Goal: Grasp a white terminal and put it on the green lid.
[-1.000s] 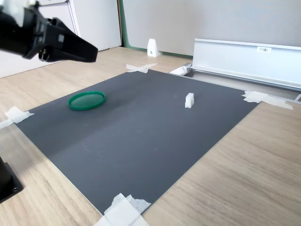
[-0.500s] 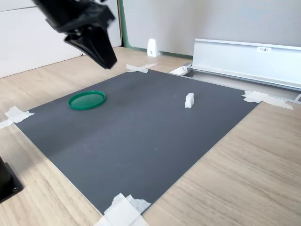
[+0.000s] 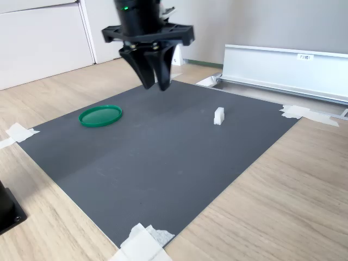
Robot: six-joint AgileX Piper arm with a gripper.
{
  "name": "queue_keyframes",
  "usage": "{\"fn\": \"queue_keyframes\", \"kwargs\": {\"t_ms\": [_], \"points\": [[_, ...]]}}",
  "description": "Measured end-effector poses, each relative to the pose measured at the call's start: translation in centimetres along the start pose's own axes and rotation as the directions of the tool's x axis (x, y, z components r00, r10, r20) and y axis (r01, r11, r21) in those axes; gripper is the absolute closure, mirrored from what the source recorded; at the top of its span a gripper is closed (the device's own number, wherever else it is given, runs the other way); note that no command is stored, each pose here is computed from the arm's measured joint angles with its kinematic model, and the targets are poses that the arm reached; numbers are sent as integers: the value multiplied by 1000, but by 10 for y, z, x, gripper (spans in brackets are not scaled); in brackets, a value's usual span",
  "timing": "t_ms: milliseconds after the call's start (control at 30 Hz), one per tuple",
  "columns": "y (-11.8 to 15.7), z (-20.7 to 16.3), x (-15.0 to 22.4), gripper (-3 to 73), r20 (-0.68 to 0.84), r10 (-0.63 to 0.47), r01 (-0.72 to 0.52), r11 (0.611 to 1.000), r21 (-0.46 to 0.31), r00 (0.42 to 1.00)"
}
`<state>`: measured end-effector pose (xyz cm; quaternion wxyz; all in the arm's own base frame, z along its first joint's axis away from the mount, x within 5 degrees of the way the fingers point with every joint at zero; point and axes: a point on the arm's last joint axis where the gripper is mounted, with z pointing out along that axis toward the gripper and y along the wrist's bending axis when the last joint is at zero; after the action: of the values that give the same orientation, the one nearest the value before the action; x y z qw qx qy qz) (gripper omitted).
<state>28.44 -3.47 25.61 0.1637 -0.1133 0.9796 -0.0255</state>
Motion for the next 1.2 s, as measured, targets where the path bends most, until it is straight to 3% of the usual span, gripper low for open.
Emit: {"fn": "queue_keyframes", "kwargs": {"t_ms": [100, 233, 467, 733, 1200], "points": [[-7, 6, -13, 119, -28, -19, 19, 1000, 7, 999], [-18, 16, -25, 80, -63, -29, 30, 1000, 5, 998], [-51, 38, -26, 77, -102, -33, 34, 999, 8, 994], [-61, 65, -40, 77, -119, -92, 92, 996, -7, 989], [-67, 108, -46, 79, -171, -100, 94, 995, -41, 980]]}}
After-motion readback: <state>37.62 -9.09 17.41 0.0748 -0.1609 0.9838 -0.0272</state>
